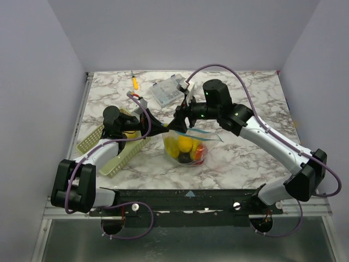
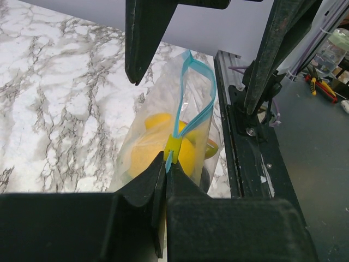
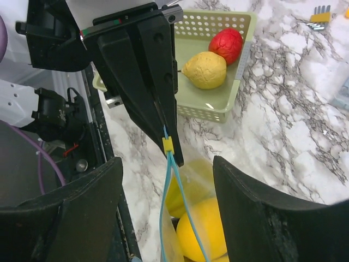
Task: Place the food in the zip-top bag and seal the zipper
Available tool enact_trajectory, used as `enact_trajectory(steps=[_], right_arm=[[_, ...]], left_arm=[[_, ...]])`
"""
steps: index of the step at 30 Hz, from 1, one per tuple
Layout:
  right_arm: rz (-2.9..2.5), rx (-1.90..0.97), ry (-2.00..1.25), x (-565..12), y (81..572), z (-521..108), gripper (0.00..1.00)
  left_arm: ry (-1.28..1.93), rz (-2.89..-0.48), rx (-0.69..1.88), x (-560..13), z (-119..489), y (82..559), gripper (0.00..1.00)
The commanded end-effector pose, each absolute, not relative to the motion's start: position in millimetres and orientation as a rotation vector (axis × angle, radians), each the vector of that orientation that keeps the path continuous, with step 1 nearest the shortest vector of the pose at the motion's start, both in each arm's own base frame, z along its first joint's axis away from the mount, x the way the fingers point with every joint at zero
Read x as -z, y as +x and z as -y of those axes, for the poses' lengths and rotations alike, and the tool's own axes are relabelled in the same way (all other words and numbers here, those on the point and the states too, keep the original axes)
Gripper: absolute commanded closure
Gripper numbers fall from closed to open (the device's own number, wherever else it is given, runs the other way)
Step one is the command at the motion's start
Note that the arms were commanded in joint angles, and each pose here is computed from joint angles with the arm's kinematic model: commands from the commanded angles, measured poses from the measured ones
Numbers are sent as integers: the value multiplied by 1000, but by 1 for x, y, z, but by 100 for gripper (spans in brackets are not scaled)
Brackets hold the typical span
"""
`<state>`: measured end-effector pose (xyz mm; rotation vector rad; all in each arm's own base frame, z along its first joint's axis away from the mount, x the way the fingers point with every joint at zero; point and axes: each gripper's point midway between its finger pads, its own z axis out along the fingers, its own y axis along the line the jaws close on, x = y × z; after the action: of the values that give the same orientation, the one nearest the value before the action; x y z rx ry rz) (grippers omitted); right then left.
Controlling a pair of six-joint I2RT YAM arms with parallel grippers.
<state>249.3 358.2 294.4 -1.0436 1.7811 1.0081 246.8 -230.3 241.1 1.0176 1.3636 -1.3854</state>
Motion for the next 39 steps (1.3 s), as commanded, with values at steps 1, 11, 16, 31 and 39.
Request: enact_trajectory(steps=[1,11,16,31,39], right_arm=[[-1783,-1062,-1098,-295,243,-368,32],[-1807,-1028,-1189,-273,248,-382,57],[-1807,-1010,-1193,-272,253,-386,66],[-1831,-913,-1181,-259,248,-365,100],[-1874,-854,-1148,-252,241,-345,100]], left_arm=[[1046,-1311,1348,-253,228,246,100],[1033,-1323,1357,-254,229,247,100],[1030,-1328,1360,-253,229,247,100],[913,-1472,1252,-235,218,278,100],[869,-1513,1157,-229,209,291,100]])
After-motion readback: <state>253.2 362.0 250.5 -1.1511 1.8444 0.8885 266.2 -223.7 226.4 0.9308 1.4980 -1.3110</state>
